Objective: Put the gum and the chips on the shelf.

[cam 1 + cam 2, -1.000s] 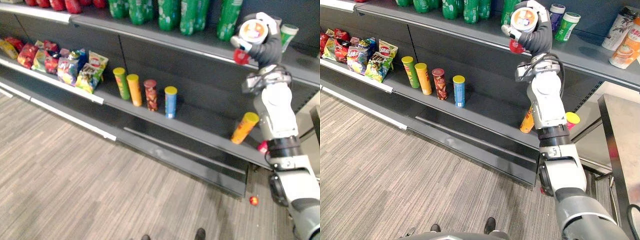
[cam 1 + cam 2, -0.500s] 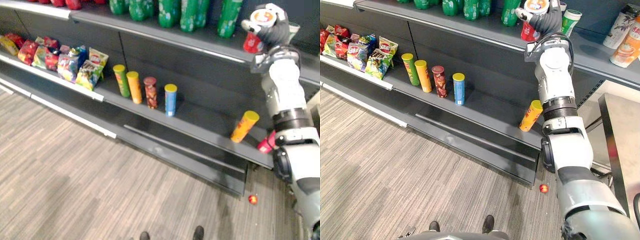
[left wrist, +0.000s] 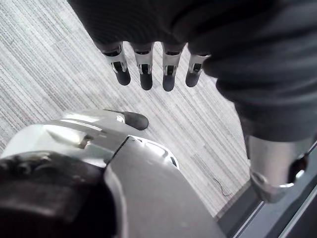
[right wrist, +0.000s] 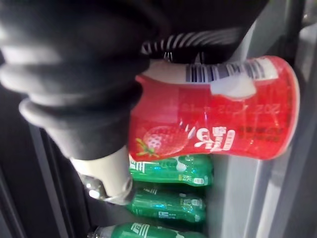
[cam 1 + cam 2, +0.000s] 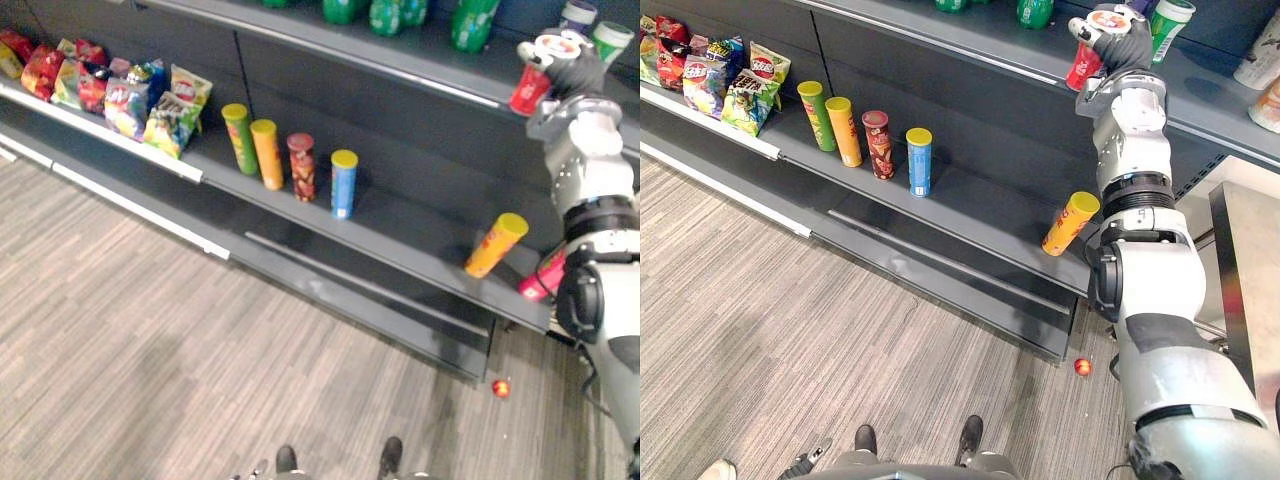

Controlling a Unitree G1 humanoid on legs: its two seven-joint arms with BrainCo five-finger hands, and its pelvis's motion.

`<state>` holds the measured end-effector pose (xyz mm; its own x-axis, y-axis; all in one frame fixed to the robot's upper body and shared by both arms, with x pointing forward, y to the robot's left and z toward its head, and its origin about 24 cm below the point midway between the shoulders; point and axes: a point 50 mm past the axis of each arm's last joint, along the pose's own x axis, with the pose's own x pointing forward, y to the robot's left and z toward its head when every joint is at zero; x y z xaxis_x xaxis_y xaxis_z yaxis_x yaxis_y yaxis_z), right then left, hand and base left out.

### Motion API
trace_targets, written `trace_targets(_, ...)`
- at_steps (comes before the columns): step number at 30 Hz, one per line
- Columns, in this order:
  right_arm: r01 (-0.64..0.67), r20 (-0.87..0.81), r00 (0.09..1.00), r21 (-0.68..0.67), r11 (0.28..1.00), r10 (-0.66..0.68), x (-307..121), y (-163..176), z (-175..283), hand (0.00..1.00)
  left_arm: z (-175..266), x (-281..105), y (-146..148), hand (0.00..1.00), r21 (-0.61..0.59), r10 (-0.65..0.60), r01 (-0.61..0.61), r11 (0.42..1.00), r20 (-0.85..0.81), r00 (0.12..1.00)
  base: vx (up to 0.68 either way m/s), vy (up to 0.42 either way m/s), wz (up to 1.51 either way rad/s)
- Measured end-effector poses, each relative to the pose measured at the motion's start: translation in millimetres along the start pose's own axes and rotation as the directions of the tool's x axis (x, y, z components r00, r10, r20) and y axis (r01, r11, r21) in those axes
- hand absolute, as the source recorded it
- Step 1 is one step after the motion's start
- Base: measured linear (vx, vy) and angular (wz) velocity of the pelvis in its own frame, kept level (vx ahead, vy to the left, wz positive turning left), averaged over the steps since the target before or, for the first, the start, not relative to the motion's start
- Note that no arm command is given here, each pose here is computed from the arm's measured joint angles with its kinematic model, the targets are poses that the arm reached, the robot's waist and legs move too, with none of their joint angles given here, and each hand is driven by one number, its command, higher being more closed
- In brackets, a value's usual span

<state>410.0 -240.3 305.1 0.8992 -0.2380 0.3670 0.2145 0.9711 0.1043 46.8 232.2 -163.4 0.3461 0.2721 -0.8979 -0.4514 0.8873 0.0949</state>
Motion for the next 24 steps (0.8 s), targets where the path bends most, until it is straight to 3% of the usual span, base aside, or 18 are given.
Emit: trace_targets(24,0.219,0.072,0.973,-0.02,0.975,-0.217,-3,-80,25,1.0,7,2,-2,0.0,-0.008,0.004,-0.004,1.0,0.017,1.0,0.01,0.001,0.0)
